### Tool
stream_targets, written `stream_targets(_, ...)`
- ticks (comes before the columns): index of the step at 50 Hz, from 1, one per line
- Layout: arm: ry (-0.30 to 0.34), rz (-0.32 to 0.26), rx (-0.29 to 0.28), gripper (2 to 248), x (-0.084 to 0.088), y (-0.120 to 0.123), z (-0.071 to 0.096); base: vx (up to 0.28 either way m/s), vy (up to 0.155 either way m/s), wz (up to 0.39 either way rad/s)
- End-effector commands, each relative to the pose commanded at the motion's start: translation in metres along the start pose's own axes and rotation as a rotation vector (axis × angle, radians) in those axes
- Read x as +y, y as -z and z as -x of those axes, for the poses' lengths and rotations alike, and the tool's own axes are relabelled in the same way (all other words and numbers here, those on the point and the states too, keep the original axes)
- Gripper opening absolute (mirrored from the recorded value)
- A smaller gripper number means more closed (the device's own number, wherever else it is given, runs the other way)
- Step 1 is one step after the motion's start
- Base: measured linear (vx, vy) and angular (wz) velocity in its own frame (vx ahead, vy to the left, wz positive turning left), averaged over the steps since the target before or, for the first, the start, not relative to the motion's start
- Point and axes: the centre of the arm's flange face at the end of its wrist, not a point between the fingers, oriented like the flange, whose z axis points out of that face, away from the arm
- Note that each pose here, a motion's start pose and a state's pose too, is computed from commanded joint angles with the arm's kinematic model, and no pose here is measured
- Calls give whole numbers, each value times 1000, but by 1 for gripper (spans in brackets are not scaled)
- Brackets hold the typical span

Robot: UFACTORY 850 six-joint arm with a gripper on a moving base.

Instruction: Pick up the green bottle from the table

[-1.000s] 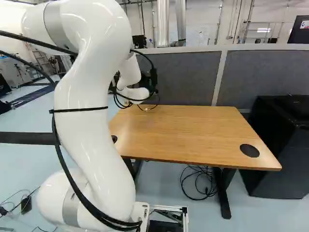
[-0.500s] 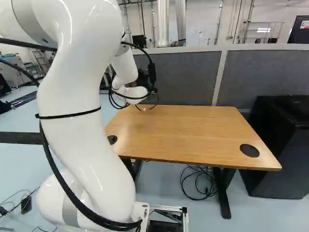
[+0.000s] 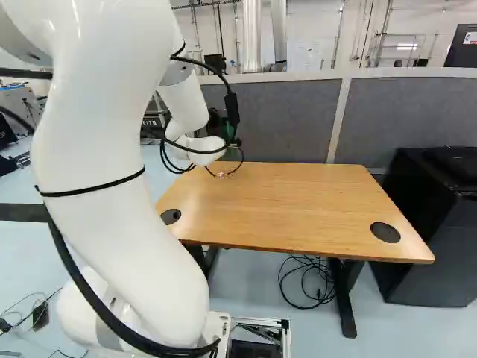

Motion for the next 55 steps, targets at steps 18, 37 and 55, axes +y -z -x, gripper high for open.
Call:
stream_targets(18, 0, 0, -6, 115, 0, 23, 6, 0, 0, 0)
stream_targets(37, 1, -1, -8, 115, 0, 32, 10, 0, 0, 0)
stream_targets(55, 3, -2, -12, 115, 1, 53, 20, 0, 0, 0)
